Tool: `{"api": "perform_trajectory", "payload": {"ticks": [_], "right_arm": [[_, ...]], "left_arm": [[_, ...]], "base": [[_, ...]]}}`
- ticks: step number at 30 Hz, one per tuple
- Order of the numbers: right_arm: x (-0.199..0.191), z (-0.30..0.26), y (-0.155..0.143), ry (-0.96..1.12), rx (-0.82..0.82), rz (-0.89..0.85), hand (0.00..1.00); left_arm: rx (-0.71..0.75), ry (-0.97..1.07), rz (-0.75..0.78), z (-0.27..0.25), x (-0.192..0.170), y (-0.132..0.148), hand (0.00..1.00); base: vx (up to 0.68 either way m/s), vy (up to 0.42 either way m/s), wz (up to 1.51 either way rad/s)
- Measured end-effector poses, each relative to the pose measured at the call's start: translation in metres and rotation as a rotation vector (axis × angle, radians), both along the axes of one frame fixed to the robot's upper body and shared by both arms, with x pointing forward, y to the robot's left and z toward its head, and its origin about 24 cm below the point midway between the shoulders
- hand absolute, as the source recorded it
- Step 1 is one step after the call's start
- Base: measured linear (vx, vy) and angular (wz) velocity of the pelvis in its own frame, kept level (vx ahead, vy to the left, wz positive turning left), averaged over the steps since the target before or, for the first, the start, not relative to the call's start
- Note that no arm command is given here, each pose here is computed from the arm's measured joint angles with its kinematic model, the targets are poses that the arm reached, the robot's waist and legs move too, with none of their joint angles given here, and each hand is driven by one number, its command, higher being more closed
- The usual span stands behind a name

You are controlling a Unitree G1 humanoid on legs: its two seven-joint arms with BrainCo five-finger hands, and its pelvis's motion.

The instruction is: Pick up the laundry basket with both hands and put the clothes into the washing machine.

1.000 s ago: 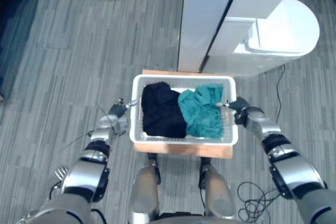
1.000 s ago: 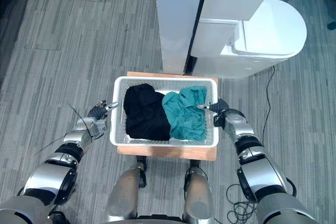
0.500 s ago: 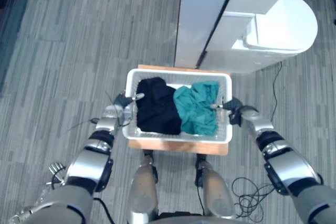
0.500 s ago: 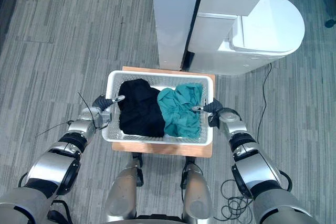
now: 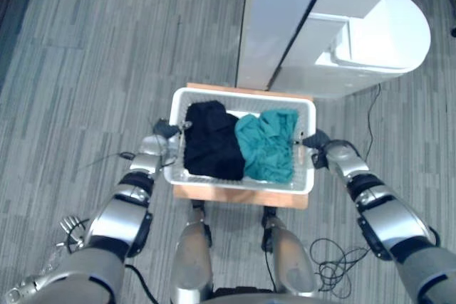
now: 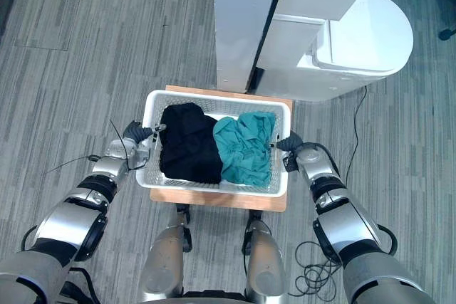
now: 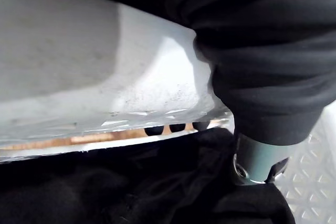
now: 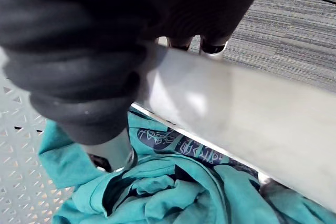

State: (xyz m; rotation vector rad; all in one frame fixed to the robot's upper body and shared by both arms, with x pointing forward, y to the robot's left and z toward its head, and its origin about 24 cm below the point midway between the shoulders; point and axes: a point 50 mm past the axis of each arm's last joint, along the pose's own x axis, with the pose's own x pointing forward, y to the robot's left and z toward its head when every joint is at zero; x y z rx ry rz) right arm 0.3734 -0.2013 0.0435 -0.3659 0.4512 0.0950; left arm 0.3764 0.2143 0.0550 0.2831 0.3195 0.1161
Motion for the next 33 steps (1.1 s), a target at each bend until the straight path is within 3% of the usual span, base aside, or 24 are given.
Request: {"api": "perform_trajectory", "payload": {"ticks": [7, 14, 22, 27, 33], "right_arm": [[-0.009, -0.010, 0.003, -0.012, 0.046, -0.031, 1.00], [-0.078, -0.072, -0.010, 0.068, 0.204, -0.158, 1.00], [-0.161, -0.120, -0.020, 0.185, 0.306, -0.311, 1.00], [-0.169, -0.124, -0.019, 0.196, 0.317, -0.321, 1.00], [-0.165, -0.127, -0.021, 0.212, 0.312, -0.331, 1.00]], "left_arm": [[0.003, -0.006, 0.014, -0.009, -0.009, -0.002, 1.00], [-0.045, 0.069, -0.012, -0.061, -0.061, -0.005, 1.00], [-0.260, 0.179, 0.048, -0.112, -0.136, -0.022, 1.00], [-0.373, 0.243, 0.147, -0.133, -0.174, -0.023, 1.00], [-0.406, 0.252, 0.168, -0.135, -0.180, -0.026, 1.00]], "base": [[0.03, 0.005, -0.03], [0.07, 0.025, 0.01], [0.05, 0.022, 0.04], [-0.03, -0.046, 0.33], [-0.17, -0.038, 0.20]]}}
